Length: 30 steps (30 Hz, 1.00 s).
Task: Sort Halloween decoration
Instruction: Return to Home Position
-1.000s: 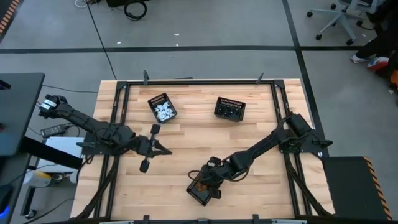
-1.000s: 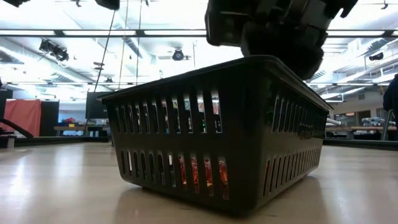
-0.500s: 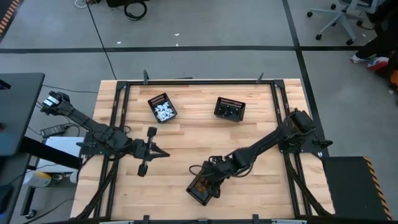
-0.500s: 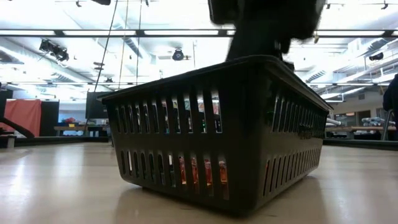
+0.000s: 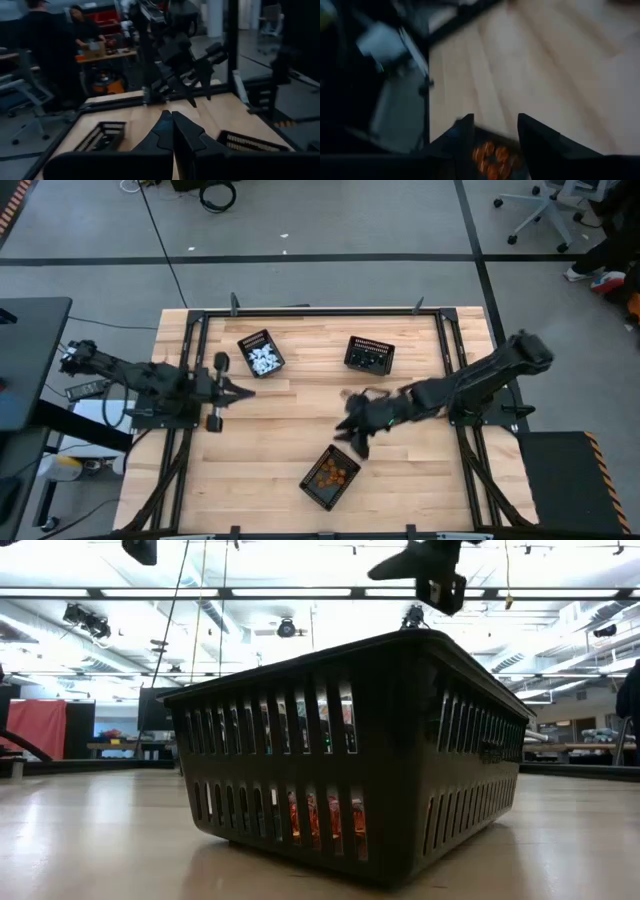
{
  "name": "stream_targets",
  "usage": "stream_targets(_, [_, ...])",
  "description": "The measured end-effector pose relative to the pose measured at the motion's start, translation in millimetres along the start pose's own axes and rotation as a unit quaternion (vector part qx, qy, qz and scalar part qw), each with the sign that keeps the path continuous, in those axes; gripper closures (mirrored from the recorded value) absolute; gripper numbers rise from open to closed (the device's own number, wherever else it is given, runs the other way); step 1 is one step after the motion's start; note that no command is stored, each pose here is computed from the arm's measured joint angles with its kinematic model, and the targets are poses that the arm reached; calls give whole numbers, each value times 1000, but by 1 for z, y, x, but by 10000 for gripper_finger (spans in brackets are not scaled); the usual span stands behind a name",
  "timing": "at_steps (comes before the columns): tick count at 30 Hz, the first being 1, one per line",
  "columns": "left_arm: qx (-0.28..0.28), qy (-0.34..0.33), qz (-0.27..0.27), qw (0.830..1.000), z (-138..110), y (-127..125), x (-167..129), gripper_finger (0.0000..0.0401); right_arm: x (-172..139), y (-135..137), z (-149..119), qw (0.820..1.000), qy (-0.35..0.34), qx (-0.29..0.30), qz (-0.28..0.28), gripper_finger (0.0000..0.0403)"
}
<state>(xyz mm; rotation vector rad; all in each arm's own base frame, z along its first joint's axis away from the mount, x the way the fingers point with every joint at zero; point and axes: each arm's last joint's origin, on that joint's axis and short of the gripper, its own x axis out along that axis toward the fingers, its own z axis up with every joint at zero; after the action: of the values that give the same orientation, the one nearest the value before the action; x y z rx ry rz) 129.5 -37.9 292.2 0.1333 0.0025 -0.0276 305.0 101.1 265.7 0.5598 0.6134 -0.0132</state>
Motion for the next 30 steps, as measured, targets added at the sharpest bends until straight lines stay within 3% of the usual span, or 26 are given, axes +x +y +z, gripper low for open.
stream_targets(10, [-104, -52, 81, 990, -34, 23, -35, 400, -89, -74, 4, 980, -185, 64, 29, 284])
stream_targets(17, [-159, -114, 158, 968, -57, 32, -56, 400, -140, -112, -20, 956, -282, 83, 21, 286])
stream_targets(25, [-189, -103, 182, 959, -78, 31, -48, 401, -163, -140, -55, 928, -360, 98, 10, 286])
stream_targets(30, [-251, -118, 181, 944, -99, 28, -41, 401, -159, -158, -78, 915, -390, 101, 12, 286])
